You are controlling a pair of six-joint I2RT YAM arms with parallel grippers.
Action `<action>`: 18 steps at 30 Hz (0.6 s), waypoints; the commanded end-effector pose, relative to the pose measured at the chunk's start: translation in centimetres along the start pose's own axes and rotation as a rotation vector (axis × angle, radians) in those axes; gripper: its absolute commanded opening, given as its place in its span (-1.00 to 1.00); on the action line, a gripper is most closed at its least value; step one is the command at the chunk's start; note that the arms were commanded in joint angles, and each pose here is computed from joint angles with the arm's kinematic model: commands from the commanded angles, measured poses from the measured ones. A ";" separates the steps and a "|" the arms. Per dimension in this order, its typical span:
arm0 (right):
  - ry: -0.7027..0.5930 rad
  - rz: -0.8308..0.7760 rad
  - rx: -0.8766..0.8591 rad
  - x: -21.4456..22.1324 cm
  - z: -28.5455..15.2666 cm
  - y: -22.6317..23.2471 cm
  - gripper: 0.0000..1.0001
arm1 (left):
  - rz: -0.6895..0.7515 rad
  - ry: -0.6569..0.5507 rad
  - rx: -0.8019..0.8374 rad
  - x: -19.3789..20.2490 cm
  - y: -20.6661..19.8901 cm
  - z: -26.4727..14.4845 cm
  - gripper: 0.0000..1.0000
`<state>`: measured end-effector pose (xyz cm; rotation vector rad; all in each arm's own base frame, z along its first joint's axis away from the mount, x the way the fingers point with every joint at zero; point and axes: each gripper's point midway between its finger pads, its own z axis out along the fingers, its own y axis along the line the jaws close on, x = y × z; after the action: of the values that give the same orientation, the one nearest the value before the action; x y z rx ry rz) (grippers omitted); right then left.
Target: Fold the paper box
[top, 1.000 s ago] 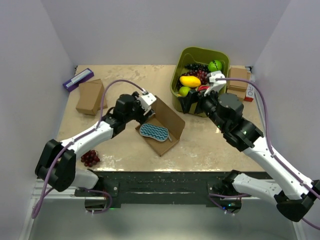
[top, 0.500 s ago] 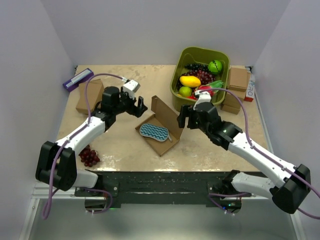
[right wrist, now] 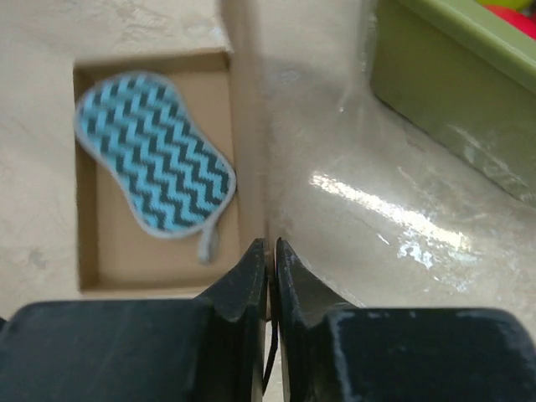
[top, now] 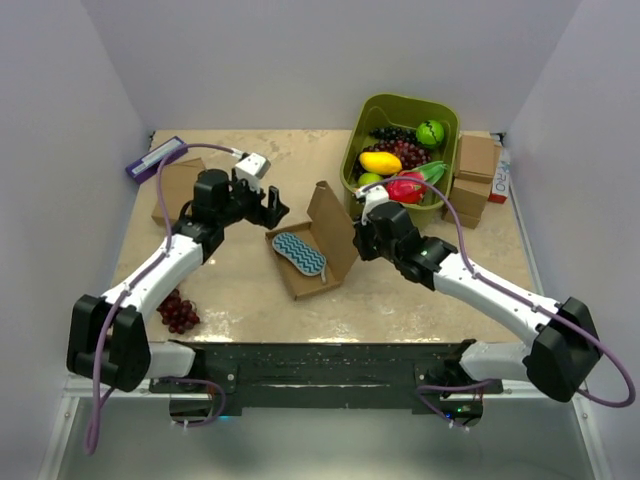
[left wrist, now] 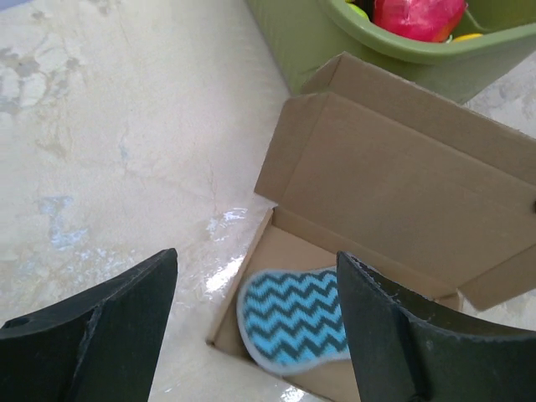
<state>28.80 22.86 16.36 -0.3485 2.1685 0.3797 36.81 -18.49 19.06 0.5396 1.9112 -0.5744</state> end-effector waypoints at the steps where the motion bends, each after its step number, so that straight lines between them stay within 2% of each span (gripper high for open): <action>1: -0.082 -0.335 -0.184 -3.0 -0.4 2.7 -0.93 | 0.022 -0.132 -0.023 -5.0 0.5 -2.4 0.62; 3: -0.117 -0.426 -0.242 -3.8 -0.9 3.5 -0.95 | 0.029 -0.159 -0.029 -5.7 0.7 -3.3 0.62; 7: -0.158 -0.492 -0.309 -5.0 -1.0 4.9 -0.91 | 0.042 -0.201 -0.046 -6.5 0.9 -4.9 0.64; 8: -0.141 -0.503 -0.288 -5.0 -0.7 4.4 -0.75 | 0.044 -0.207 -0.055 -6.6 1.0 -5.2 0.64; 11: -0.103 -0.541 -0.160 -5.8 0.5 2.6 -0.51 | 0.048 -0.208 -0.049 -6.3 0.8 -5.6 0.67; 13: -0.125 -0.503 -0.022 -7.4 0.6 0.6 0.10 | 0.049 -0.197 -0.035 -5.8 0.5 -5.6 0.67; 15: -0.165 -0.430 0.021 -8.9 0.1 0.3 0.52 | 0.046 -0.182 -0.030 -5.4 0.5 -5.5 0.67; 18: -0.216 -0.296 0.014 -10.4 -1.3 0.9 0.62 | 0.040 -0.153 -0.015 -4.7 0.4 -5.0 0.68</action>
<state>32.43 25.18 20.58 -0.8176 1.9251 0.2139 35.48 -15.36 25.92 0.4871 1.7358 -0.5298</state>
